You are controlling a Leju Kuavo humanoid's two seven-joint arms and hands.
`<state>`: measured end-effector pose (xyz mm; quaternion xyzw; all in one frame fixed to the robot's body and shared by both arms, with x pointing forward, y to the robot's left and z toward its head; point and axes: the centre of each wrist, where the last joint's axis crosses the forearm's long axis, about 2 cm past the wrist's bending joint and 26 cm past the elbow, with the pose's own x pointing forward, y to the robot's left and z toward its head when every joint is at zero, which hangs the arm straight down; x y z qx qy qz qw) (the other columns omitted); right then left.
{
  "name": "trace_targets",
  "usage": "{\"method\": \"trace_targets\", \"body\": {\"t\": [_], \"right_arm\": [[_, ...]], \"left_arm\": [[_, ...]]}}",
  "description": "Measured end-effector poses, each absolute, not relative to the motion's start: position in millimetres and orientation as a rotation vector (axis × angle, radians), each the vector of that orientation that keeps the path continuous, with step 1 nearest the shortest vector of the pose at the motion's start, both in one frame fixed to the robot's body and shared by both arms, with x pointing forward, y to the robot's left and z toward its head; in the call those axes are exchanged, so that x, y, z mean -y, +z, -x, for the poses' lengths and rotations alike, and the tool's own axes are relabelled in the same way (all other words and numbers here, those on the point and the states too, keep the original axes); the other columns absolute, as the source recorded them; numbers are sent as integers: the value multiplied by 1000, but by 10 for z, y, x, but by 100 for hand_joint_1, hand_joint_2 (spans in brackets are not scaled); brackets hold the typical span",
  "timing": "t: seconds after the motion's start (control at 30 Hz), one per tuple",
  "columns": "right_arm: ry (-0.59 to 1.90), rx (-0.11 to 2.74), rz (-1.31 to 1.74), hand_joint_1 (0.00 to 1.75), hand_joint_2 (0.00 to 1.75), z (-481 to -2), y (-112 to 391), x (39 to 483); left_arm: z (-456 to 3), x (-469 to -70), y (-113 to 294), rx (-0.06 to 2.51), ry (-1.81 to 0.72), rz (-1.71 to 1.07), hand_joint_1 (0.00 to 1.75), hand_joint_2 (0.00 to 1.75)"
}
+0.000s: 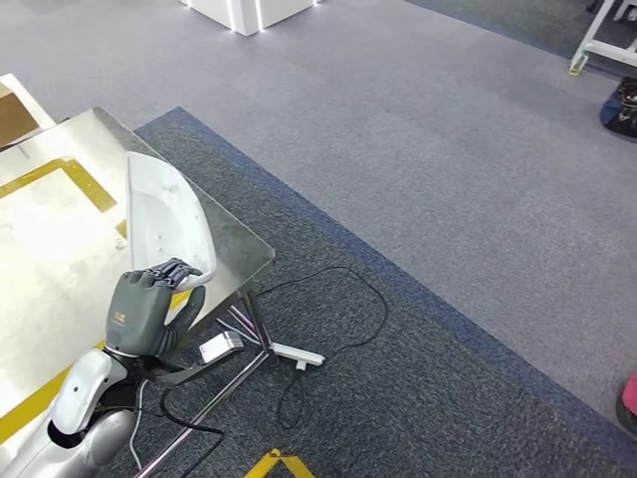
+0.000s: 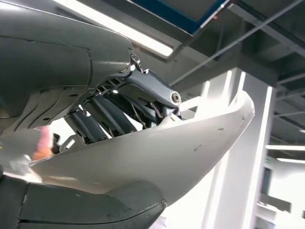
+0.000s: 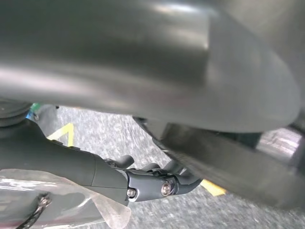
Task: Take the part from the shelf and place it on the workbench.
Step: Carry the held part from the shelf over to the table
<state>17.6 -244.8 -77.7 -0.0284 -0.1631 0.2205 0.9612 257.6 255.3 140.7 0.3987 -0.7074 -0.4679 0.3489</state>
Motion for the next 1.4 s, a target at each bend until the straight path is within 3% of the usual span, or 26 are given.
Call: {"method": "trace_targets", "body": {"t": [1.4], "right_arm": [[468, 325, 61, 0, 0, -120, -766, 2424]], "left_arm": [[-2579, -2546, 1408, 1824, -1214, -1029, 175, 175]]}}
